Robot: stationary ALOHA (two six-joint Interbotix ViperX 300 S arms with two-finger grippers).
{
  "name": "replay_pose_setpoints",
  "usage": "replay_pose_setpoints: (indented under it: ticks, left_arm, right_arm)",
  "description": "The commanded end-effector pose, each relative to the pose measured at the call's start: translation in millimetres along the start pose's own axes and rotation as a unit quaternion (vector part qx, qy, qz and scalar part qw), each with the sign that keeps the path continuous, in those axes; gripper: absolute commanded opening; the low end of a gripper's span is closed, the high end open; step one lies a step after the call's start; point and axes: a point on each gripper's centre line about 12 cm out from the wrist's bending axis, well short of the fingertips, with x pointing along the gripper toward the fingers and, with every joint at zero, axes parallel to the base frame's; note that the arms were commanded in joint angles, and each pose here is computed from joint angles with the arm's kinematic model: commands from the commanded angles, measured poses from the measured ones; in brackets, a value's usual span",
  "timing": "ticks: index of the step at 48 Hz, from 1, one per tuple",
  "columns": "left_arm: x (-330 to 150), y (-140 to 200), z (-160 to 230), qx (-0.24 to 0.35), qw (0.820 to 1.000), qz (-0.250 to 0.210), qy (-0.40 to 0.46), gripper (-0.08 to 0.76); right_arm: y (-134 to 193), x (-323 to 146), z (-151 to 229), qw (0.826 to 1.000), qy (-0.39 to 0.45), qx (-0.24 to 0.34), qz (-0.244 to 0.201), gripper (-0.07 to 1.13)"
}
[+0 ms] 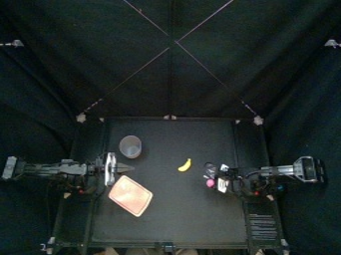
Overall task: Pick the pink ball then place it on the pink plate
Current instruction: Pick the pink ball
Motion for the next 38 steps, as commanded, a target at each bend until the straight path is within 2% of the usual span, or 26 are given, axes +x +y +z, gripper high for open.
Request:
replay_pose_setpoints:
  ticks: [1, 27, 32, 38]
  left_arm:
    - [2.7, 0.5, 8.0, 0.002, 1.000, 0.001, -0.012, 0.066]
    - [1.8, 8.2, 5.1, 0.002, 1.000, 0.020, -0.007, 0.066]
    - [1.8, 8.2, 4.8, 0.002, 1.000, 0.020, -0.005, 0.066]
    - [1.9, 8.3, 5.4, 0.001, 1.000, 0.021, -0.006, 0.066]
  right_arm:
    - [4.1, 1.2, 6.7, 1.000, -0.002, -0.002, 0.005, 1.03]
    - [9.1, 24.7, 10.6, 0.999, 0.051, 0.010, 0.002, 1.01]
    - [10.6, 27.3, 12.8, 0.998, 0.054, 0.008, 0.002, 0.95]
    - [11.7, 27.4, 16.0, 0.999, 0.052, 0.005, 0.003, 0.80]
